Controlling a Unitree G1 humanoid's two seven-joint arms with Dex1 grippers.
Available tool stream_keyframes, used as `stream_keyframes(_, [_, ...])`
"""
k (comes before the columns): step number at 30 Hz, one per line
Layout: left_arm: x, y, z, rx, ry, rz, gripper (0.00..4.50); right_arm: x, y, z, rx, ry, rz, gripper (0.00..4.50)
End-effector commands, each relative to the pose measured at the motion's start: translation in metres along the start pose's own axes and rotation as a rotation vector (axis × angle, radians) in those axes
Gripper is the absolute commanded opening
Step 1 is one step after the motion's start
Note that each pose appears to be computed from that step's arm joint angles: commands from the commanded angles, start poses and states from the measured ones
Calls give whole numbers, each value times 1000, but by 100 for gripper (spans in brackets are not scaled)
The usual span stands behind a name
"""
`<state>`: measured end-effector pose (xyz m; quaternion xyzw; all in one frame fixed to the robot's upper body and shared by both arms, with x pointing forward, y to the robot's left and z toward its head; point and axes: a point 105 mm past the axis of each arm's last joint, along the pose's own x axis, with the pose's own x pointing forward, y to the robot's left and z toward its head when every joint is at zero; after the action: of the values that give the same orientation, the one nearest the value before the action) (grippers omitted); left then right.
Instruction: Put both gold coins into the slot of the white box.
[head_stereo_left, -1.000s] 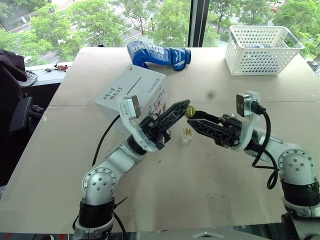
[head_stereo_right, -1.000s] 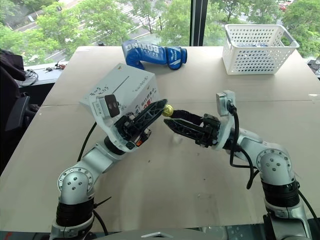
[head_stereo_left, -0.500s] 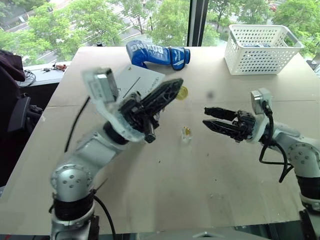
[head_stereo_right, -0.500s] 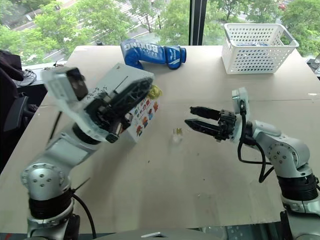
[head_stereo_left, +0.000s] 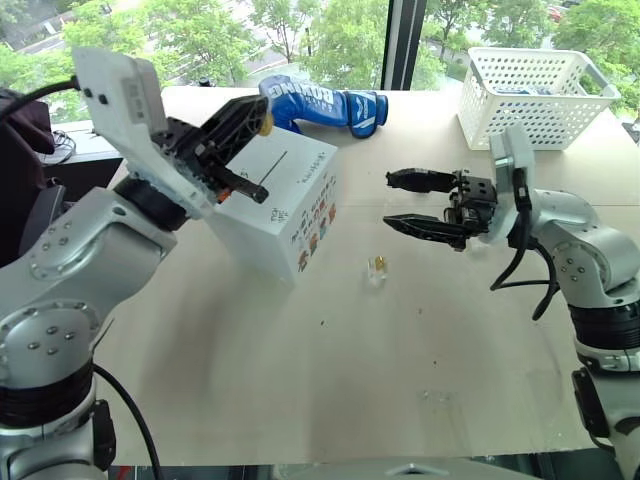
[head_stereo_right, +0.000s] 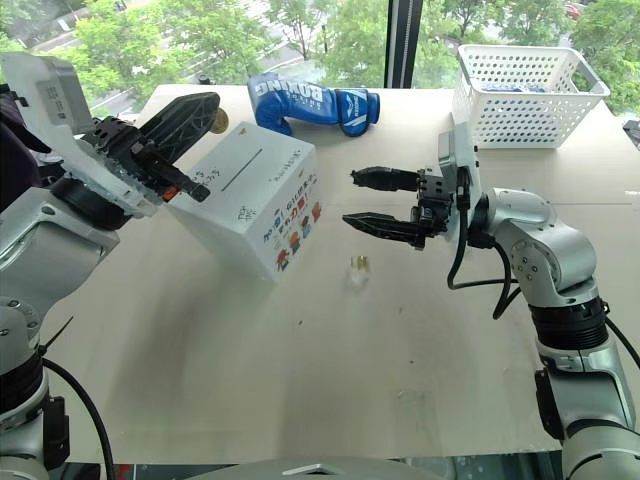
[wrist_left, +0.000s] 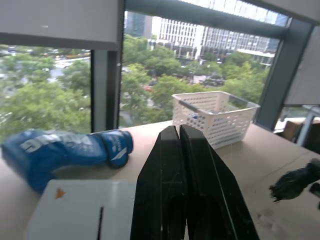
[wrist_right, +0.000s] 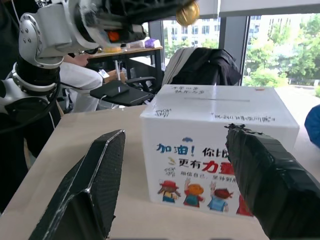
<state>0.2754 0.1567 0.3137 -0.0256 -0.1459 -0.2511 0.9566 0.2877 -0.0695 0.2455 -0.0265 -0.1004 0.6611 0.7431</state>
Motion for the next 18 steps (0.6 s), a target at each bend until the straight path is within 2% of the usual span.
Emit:
stream_keyframes(1, [3, 7, 4, 51, -10, 64, 0, 2, -4, 11, -62, -25, -36, 346])
stream_keyframes(6, [9, 13, 0, 67, 11, 112, 0, -2, -21, 3, -32, 10, -176, 346])
stream_keyframes(13, [12, 26, -11, 101, 75, 168, 0, -5, -25, 3, -20, 10, -251, 346])
stream_keyframes(18, [13, 34, -23, 109, 131, 177, 0, -21, -26, 4, -27, 26, -309, 346])
